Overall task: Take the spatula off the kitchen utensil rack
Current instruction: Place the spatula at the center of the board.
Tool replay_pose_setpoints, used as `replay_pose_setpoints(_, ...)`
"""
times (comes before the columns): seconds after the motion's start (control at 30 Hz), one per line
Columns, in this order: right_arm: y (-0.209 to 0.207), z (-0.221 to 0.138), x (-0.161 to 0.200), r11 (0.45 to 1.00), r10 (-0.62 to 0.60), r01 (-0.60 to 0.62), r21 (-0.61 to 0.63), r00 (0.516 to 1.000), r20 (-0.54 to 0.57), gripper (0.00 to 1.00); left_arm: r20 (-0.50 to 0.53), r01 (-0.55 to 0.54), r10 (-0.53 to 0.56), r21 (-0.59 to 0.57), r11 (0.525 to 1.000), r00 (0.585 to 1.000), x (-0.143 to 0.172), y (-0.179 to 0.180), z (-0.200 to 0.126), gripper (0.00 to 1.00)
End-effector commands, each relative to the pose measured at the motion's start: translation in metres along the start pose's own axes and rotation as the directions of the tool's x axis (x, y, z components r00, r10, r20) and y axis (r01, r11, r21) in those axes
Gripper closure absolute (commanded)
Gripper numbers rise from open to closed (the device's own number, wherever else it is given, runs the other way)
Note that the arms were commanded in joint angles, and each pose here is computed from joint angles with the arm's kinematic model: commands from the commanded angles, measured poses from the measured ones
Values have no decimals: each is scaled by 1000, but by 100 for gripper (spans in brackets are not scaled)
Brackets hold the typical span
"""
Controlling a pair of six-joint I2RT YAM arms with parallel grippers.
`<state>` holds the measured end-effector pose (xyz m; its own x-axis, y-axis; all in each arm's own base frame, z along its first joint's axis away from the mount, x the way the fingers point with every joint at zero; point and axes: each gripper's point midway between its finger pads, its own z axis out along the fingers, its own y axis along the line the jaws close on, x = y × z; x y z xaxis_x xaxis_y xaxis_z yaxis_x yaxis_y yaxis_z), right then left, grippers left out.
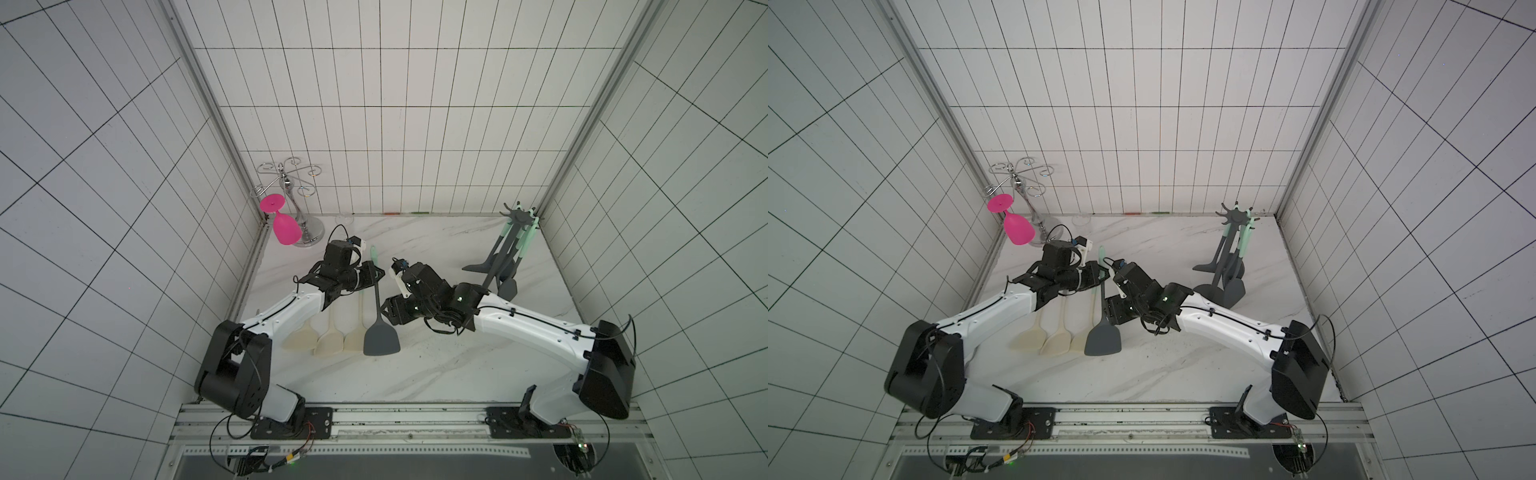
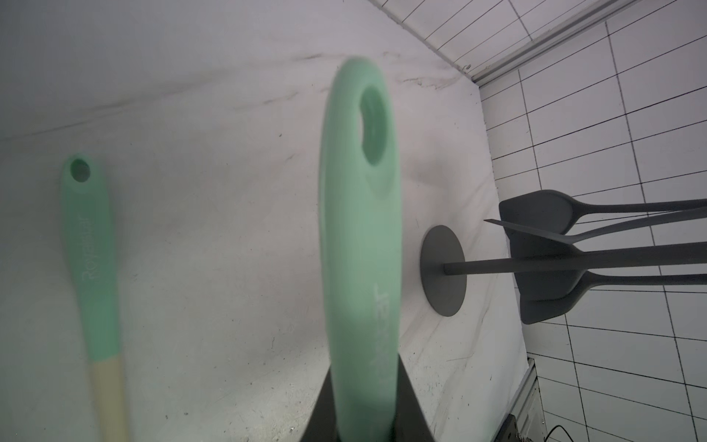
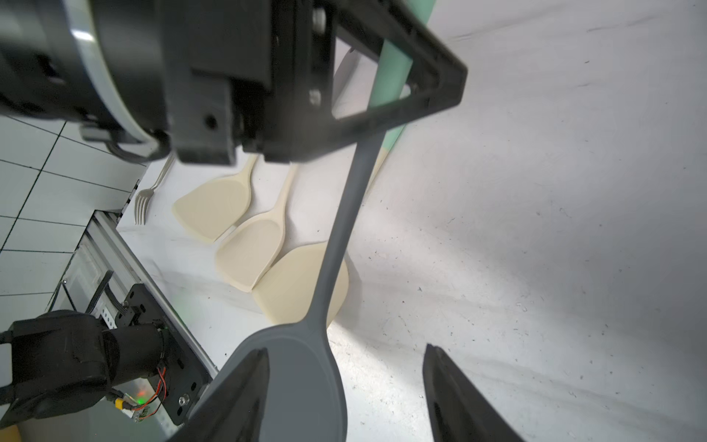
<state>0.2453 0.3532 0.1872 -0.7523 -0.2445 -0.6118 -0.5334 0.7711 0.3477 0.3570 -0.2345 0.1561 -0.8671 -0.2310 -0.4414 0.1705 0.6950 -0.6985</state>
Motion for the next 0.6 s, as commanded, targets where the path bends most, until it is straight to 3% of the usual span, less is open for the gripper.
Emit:
replay_pose_setpoints(0.0, -11, 16, 8, 999, 27, -26, 20, 999, -26, 36, -24, -20, 20, -6, 1000, 1000, 5, -9, 14, 100)
replay_pose_setpoints(0.17, -12, 30, 5, 999, 18, -16, 39, 999, -43, 46, -26, 8, -8, -20, 1000, 1000, 12, -8, 25, 100)
replay_pose_setpoints(0.43, -23, 61, 9, 993, 44, -35, 109, 996, -78, 53, 12, 29, -29, 9, 1000, 1000, 7, -18, 14, 100)
replay_pose_setpoints(0.57, -23, 64, 1, 993, 41, -35, 113, 998, -55, 76, 18, 19, -19, -17, 1000, 1000, 9, -11, 9, 100)
